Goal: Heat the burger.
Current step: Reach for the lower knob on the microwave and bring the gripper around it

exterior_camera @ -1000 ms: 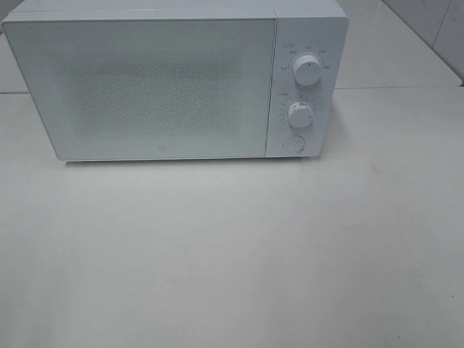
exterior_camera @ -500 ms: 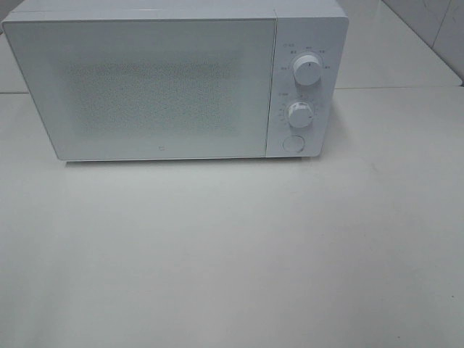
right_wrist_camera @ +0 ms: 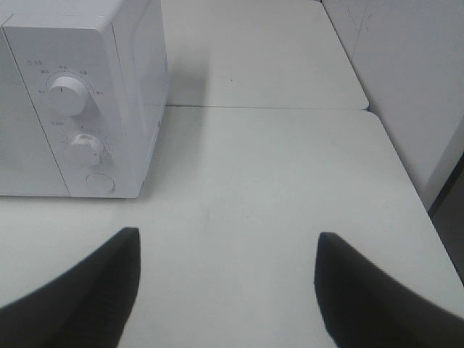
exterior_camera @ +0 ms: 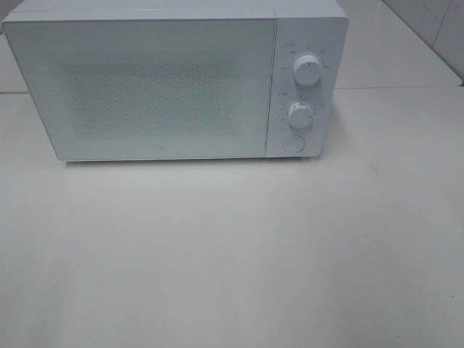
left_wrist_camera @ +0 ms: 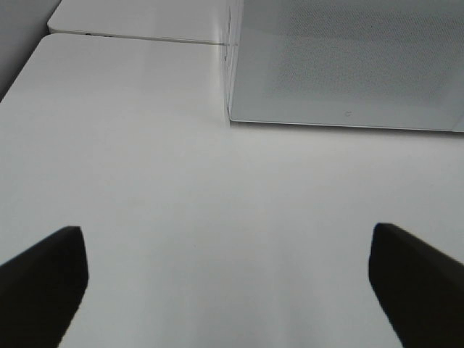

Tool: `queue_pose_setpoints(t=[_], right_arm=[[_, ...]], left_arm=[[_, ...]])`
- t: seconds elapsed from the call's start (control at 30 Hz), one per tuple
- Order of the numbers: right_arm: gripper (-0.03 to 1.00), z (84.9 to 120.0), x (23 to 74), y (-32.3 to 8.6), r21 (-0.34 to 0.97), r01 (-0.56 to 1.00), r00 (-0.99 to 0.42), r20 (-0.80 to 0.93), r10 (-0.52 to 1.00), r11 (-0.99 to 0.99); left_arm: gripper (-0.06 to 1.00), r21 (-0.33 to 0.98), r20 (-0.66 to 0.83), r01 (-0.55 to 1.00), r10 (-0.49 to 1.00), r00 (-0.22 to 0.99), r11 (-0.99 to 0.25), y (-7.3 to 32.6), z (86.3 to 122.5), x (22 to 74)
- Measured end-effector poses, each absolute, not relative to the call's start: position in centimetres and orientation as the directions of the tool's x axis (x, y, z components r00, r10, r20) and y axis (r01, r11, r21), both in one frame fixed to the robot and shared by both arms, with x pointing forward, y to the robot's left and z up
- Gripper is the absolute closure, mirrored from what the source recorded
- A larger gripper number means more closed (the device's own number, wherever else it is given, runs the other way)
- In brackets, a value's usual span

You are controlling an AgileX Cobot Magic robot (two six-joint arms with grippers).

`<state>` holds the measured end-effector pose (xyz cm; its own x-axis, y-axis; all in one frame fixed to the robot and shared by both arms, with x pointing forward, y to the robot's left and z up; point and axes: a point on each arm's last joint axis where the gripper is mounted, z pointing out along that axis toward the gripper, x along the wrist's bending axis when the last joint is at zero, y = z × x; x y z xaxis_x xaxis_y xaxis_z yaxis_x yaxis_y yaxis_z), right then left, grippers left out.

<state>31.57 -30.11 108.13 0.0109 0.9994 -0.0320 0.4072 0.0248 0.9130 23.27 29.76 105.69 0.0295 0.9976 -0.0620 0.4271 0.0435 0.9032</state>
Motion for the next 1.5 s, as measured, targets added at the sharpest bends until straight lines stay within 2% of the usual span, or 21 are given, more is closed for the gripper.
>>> queue_pose_setpoints(t=[0.4,0.8,1.0,1.17,1.5], right_arm=[[0.3,107.5,36.3,-29.6,0.901,0.431,-0.02,-0.04,0.999,0.044],[0.3,105.0,41.2,-29.0,0.857,0.514,-0.039,-0.027,0.999,0.044],[0.3,103.6,42.8,-28.6,0.892,0.451,-0.062,-0.01,0.998,0.037],[0.3,101.5,43.8,-28.2,0.942,0.334,-0.1,0.012,0.995,0.022],[0.3,98.2,45.4,-28.0,0.952,0.304,-0.07,0.066,0.995,-0.042]], left_arm=[[-0.03,0.903,-0.062,0.427,0.998,0.029,0.043,29.8,105.7,23.3],[-0.03,0.903,-0.062,0.427,0.998,0.029,0.043,29.8,105.7,23.3],[-0.03,0.903,-0.062,0.427,0.998,0.029,0.043,29.8,105.7,23.3],[-0.03,0.903,-0.062,0.427,0.998,0.029,0.043,29.8,105.7,23.3],[-0.03,0.903,-0.062,0.427,0.998,0.029,0.043,29.8,105.7,23.3]])
